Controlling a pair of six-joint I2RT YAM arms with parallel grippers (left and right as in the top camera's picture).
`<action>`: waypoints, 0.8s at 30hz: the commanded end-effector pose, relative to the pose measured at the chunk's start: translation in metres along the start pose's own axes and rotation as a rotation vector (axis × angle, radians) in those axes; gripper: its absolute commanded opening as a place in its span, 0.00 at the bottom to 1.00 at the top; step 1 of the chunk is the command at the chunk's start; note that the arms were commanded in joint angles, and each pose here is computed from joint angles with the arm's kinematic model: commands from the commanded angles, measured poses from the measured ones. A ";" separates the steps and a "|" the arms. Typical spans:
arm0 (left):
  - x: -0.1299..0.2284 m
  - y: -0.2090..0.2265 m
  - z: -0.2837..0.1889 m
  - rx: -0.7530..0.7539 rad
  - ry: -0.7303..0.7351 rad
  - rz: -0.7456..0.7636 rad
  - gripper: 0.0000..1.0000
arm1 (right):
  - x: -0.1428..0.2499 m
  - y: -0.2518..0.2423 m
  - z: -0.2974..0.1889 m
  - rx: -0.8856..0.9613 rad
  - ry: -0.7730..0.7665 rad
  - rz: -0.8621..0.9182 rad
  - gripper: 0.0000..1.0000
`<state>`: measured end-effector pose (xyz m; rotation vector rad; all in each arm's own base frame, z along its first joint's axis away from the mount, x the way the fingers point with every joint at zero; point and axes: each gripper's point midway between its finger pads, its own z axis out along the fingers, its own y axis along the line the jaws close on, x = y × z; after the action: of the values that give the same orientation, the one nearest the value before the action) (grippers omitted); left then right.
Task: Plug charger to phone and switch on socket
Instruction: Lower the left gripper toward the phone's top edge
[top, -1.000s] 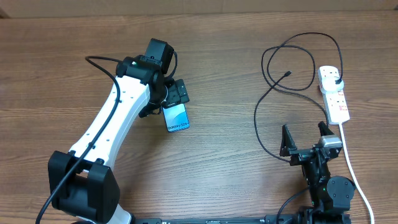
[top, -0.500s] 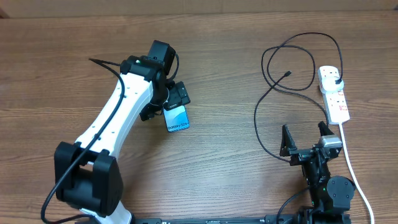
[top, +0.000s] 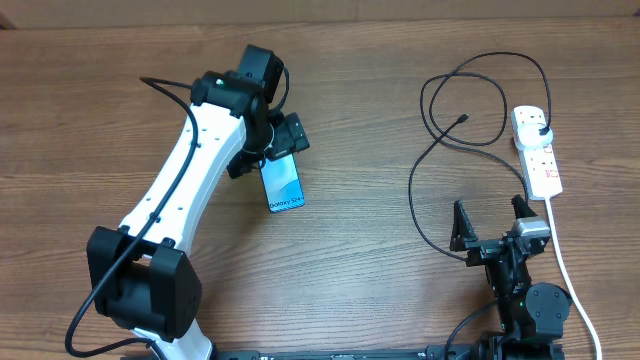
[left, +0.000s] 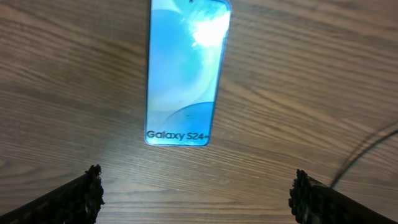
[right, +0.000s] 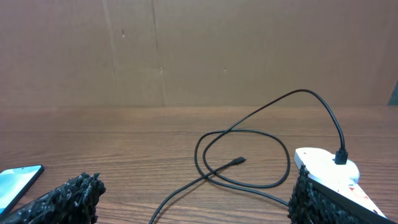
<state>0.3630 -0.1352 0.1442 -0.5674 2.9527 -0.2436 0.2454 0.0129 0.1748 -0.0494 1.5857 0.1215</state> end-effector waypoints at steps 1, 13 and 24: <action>-0.006 -0.011 -0.001 0.013 0.014 -0.016 1.00 | 0.002 -0.002 0.000 0.012 -0.005 0.001 1.00; 0.003 -0.005 0.028 -0.072 0.138 -0.031 1.00 | 0.002 -0.002 0.000 0.012 -0.005 0.001 1.00; 0.006 -0.003 0.029 -0.082 0.151 -0.031 1.00 | 0.002 -0.002 0.000 0.012 -0.005 0.001 1.00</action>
<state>0.3599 -0.1388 0.1120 -0.6116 3.1232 -0.1515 0.2454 0.0129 0.1748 -0.0494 1.5857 0.1215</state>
